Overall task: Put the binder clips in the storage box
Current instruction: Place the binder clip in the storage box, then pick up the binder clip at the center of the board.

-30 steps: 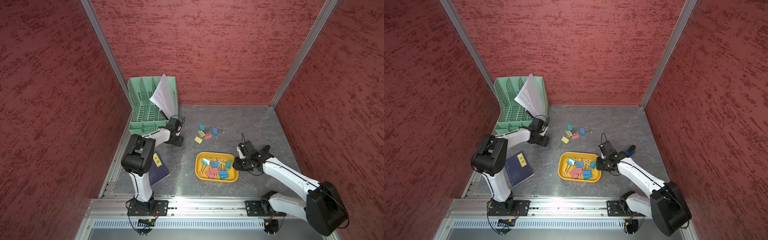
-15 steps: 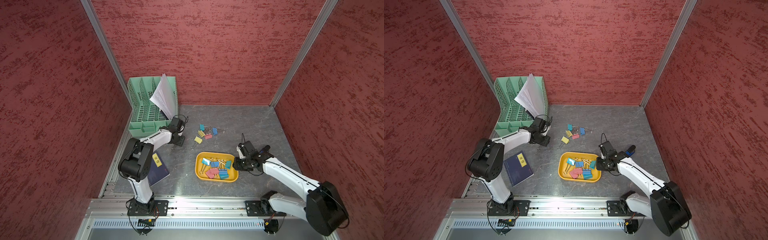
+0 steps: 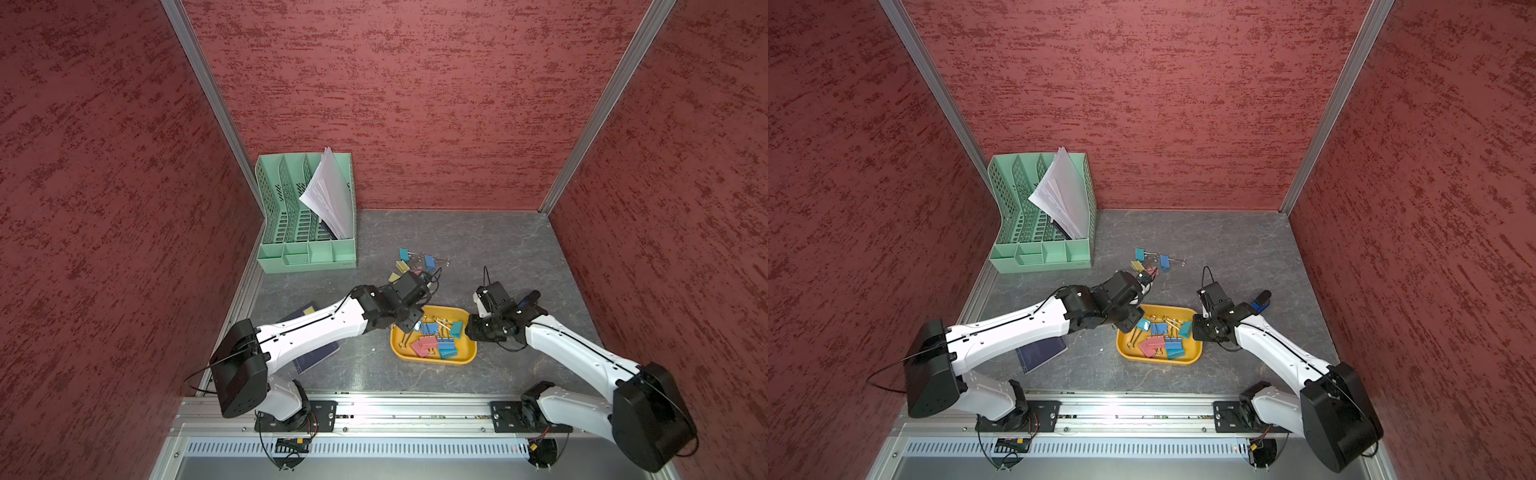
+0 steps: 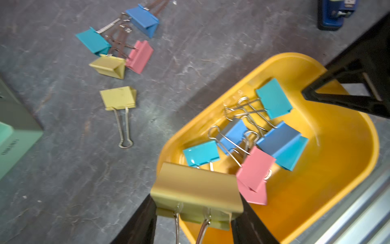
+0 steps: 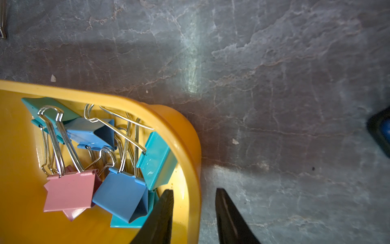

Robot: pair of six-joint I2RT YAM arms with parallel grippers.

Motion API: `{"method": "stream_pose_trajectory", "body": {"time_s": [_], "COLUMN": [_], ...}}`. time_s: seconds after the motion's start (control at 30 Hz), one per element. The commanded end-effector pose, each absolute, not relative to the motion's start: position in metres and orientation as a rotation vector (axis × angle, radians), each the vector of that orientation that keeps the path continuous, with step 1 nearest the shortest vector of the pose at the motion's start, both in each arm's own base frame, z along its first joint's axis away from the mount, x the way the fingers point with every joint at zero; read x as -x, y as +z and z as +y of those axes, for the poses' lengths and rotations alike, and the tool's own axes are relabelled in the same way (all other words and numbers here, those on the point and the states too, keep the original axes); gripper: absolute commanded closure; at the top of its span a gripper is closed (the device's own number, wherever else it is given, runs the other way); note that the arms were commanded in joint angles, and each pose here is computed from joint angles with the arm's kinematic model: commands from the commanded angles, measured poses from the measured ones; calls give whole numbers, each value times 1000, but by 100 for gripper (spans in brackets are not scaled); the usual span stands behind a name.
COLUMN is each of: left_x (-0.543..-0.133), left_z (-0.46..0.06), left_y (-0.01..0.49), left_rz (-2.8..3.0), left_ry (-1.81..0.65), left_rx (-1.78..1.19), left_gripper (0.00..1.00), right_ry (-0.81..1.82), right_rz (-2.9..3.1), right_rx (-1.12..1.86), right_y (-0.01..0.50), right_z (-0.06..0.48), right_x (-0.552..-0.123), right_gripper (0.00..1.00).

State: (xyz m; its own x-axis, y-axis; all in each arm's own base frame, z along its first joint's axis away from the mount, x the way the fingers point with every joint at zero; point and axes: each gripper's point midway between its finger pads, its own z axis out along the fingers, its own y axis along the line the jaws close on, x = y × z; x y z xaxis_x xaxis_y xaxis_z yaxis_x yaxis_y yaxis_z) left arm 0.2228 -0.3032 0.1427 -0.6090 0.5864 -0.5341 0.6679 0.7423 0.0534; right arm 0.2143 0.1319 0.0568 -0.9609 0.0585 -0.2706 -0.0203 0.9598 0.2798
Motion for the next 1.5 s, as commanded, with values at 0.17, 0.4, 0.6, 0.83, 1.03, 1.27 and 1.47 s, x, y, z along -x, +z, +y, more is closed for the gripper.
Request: {"method": "stream_pose_trajectory", "body": {"time_s": [0.17,0.4,0.6,0.83,1.03,1.27,1.47], "left_x": [-208,-226,-225,-240,-295,-357,-377], "left_z": [-326,-323,-319,-314,-284,-240,-257], "left_y": [83,69,59,101,155,145,125], "left_rz": [2555,2553,2585,2514,2441,2531,2517], "left_ry": [-94,-44,-63,-99,-178,-134,-178], "left_rx": [-866,-776,-760,-655,-448,-235,-295], "left_gripper": [44,44,16,4,0,0,3], "right_ry": [452,453,457,454,456,454,452], "right_rz": [2795,2793,2793,2790,2789,2791,2798], "right_rx": [21,20,21,22,23,24,24], "right_y": [63,63,63,64,65,63,62], "right_z": [140,140,140,140,140,140,140], "right_x": [-216,-216,-215,-216,-216,-216,-216], "right_gripper": [62,62,60,57,57,56,56]}}
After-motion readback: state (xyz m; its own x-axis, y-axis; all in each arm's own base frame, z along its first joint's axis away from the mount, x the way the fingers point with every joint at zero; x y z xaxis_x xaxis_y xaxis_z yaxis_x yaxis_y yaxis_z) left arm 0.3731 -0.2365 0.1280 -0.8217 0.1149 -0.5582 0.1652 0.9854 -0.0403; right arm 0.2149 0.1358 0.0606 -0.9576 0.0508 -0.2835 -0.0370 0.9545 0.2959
